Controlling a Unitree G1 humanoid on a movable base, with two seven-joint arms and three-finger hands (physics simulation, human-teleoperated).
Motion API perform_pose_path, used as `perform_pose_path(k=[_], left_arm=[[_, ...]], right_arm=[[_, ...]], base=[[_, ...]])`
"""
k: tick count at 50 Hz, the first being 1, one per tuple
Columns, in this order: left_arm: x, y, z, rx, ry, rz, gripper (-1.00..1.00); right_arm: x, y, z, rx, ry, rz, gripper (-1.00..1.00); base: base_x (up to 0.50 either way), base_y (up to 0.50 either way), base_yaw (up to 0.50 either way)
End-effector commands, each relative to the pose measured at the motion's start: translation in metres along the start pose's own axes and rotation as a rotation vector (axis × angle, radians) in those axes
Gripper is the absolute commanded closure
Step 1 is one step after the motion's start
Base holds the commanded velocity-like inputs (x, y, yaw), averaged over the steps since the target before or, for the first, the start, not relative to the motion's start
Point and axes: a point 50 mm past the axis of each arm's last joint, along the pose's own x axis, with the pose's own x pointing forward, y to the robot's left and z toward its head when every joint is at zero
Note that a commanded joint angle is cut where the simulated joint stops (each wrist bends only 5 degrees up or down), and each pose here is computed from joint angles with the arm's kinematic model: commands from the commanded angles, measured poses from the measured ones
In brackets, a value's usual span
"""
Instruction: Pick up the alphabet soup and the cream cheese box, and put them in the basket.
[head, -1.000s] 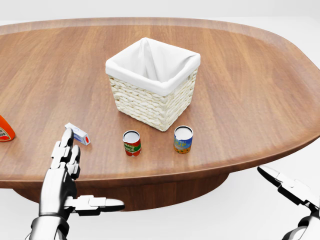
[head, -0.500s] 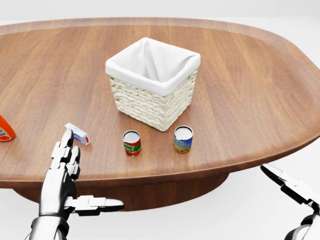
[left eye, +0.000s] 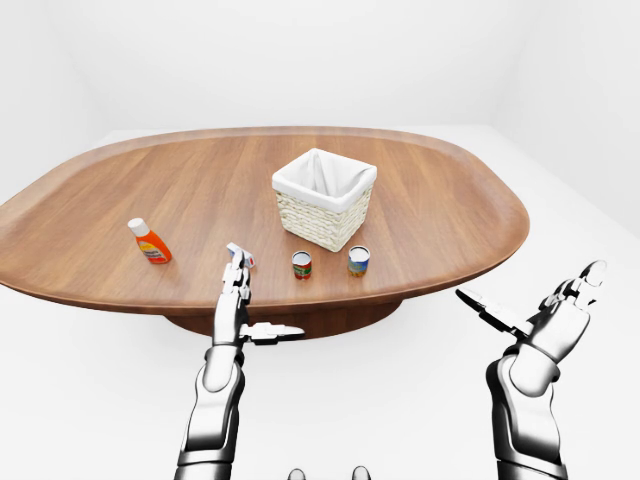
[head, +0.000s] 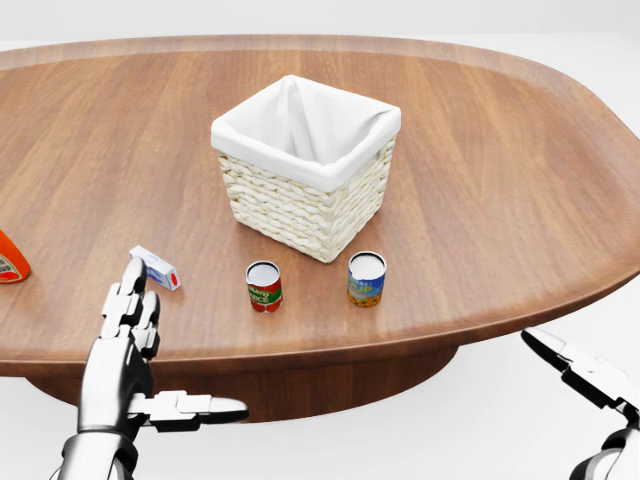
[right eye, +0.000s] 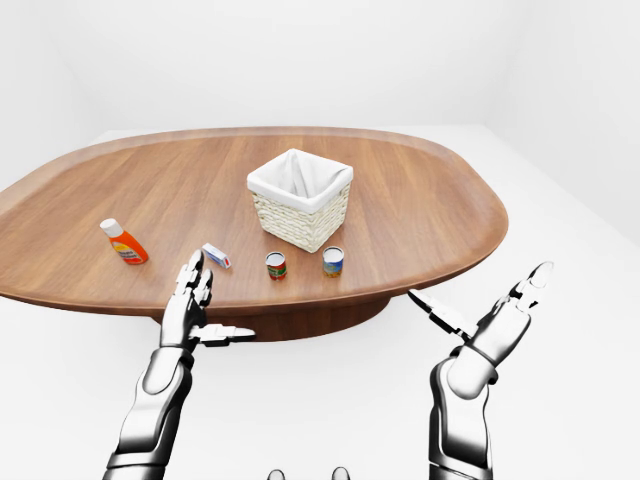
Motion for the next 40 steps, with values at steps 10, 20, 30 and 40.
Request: perform_pose_path(k=[10,20,30,40], left_arm=[[-0.007,0.000,0.009,0.020,-0.072,-0.003,-1.00],[-0.013,0.005,0.021,0.026,-0.133,0.039,-1.00],[-0.016,0.006,0.029,0.056,-0.172,0.043,-1.00],[-0.016,0.011,0.027,0.040,-0.166,0.071,-1.00]], right_arm=[[0.001,0.000,0.000,0.007,0.001,0.000,-1.00],[0.000,0.000,0.000,0.008,-0.001,0.000,-1.00],[0.000,-0.001,0.000,0.008,-0.001,-0.002,-1.00],[0.000,-0.001,0.001,0.009,-0.003,-0.002,-1.00]], base=[[0.00,0.00,0.00],[0.00,0.00,0.00],[0.00,0.00,0.00],[0.00,0.00,0.00]])
